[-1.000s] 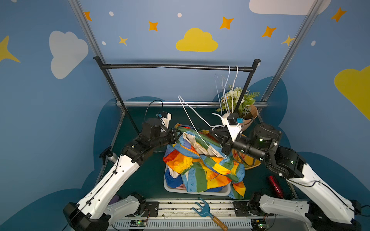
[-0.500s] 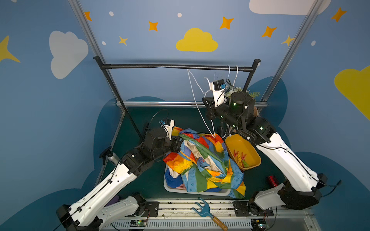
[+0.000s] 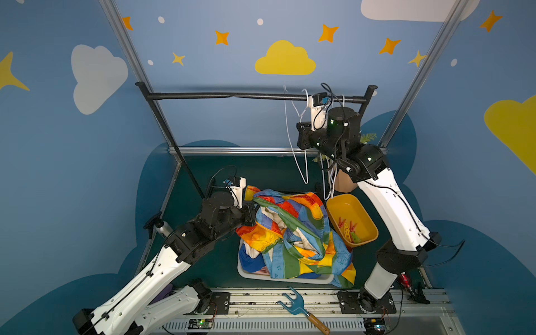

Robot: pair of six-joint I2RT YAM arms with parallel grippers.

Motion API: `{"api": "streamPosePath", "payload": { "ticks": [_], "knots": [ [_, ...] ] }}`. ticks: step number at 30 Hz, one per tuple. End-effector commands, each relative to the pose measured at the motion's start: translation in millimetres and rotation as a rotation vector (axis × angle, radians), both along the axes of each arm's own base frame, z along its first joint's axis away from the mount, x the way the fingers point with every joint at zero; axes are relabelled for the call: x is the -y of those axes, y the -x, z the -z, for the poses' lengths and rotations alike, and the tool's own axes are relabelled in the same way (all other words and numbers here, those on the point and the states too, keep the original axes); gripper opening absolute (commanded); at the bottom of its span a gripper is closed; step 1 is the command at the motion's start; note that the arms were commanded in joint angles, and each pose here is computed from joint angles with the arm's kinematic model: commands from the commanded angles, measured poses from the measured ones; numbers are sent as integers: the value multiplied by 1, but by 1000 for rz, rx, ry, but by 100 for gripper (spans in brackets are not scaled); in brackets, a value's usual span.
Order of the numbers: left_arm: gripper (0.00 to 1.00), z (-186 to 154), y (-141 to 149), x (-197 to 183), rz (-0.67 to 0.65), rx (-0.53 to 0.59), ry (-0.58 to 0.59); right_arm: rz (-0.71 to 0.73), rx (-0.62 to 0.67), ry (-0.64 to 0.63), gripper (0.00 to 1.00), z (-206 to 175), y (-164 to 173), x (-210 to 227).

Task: Remove the clothespins securing jackets to the hanger
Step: Place the hanger on the clothesline.

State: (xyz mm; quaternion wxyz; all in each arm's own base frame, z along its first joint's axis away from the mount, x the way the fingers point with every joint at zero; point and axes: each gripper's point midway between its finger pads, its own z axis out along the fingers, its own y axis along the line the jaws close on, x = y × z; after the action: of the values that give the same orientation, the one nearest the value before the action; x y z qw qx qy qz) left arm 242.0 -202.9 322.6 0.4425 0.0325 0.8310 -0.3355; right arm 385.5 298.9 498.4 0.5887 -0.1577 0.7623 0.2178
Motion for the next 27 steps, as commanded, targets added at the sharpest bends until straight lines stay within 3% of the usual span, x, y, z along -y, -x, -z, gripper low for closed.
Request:
{"api": "streamPosePath", "payload": {
  "ticks": [1, 5, 6, 8, 11, 14, 21, 27],
  "knots": [
    [4, -12, 0, -4, -10, 46, 0, -2, -65, 11, 0, 14, 0, 1],
    [4, -16, -1, -4, -11, 56, 2, -26, -56, 3, 0, 13, 8, 0],
    [4, -16, -1, -4, -11, 58, 1, -31, -41, 4, 12, 10, 12, -1],
    [4, -16, -2, -3, -11, 58, 1, -56, -12, 20, 24, 3, 26, -3],
    [4, -18, -3, -3, -14, 64, 6, -103, 32, 58, 73, -7, 48, -7],
    [4, -21, -6, -4, -27, 72, 0, -197, 76, 87, 84, -18, 81, -13],
    [4, -45, -11, -9, -58, 118, 15, -338, 169, 174, 92, -30, 157, -4],
    [4, -63, -12, -17, -90, 141, 18, -417, 198, 349, 92, 10, 218, 11]
  ]
}}
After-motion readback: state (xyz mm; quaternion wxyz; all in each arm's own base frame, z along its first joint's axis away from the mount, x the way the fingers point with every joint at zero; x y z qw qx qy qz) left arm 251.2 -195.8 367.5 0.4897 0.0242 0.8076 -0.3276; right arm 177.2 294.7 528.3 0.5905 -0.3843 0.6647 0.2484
